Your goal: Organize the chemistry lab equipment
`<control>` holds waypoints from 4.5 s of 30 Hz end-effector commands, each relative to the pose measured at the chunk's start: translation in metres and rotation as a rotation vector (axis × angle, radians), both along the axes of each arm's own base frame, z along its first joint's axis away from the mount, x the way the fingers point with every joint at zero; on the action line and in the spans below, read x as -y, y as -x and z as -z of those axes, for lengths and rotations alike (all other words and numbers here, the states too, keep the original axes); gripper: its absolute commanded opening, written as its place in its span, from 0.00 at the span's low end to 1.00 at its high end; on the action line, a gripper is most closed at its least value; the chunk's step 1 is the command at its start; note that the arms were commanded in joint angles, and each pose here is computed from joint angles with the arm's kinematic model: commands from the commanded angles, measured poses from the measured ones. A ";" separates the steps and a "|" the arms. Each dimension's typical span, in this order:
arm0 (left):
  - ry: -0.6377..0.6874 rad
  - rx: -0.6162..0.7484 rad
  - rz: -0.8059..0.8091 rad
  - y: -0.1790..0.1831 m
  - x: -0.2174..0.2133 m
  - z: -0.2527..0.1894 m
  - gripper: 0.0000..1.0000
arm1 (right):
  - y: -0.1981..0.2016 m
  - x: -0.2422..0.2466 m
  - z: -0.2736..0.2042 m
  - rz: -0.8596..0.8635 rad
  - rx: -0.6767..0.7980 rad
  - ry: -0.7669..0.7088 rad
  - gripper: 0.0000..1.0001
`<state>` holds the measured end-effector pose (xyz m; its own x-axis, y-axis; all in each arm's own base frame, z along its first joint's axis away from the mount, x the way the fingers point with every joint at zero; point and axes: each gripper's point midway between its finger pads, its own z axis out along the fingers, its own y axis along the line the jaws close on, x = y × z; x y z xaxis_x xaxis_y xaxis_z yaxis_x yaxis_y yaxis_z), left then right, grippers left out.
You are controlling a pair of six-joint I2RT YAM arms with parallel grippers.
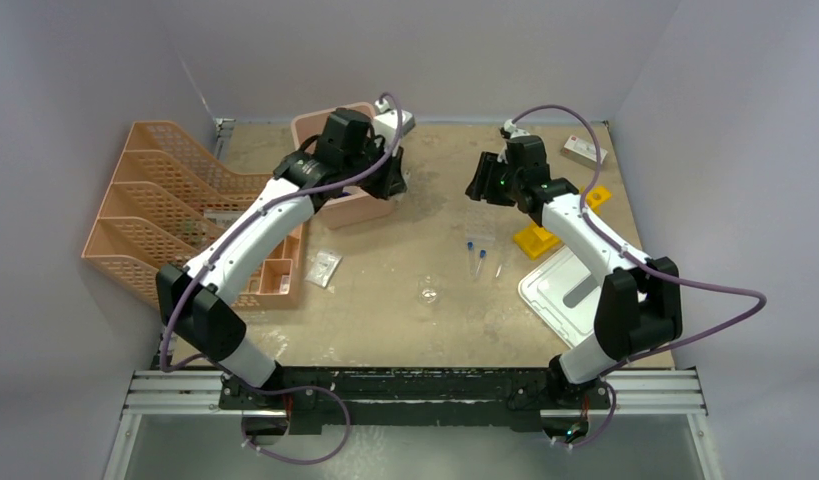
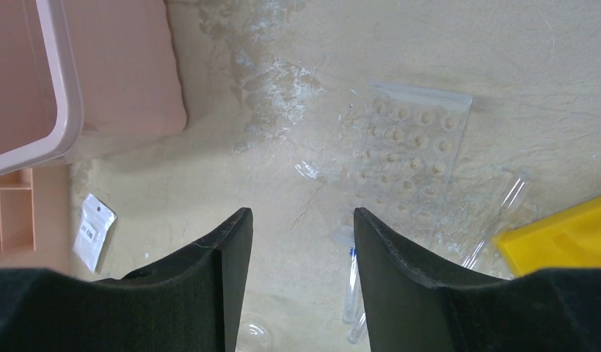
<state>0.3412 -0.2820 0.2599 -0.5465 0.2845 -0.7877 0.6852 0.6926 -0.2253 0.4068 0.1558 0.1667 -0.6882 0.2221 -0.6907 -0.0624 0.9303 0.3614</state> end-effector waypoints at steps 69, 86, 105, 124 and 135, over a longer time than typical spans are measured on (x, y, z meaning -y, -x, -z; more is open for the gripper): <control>-0.020 0.075 -0.228 -0.041 -0.036 -0.007 0.63 | -0.004 0.009 -0.021 0.054 0.050 -0.048 0.56; -0.483 0.007 -0.342 0.038 -0.057 0.119 0.62 | 0.014 0.020 0.001 0.127 -0.006 -0.053 0.56; -0.621 -0.030 -0.746 0.059 -0.136 0.201 0.91 | 0.041 0.043 -0.002 0.272 -0.031 -0.055 0.57; -0.411 -0.234 -0.828 0.042 -0.171 0.217 0.70 | 0.033 0.033 0.012 0.217 -0.070 -0.047 0.56; -0.342 -0.308 -0.789 0.056 -0.160 0.223 0.74 | 0.038 0.032 0.008 0.203 -0.072 -0.052 0.56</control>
<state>0.2802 -0.1050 0.0285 -0.8672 -0.0231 -0.4974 -0.0845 0.9913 0.1012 0.3650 0.1237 0.1400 -0.6966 0.3952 -0.5989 0.1777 0.9037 0.3896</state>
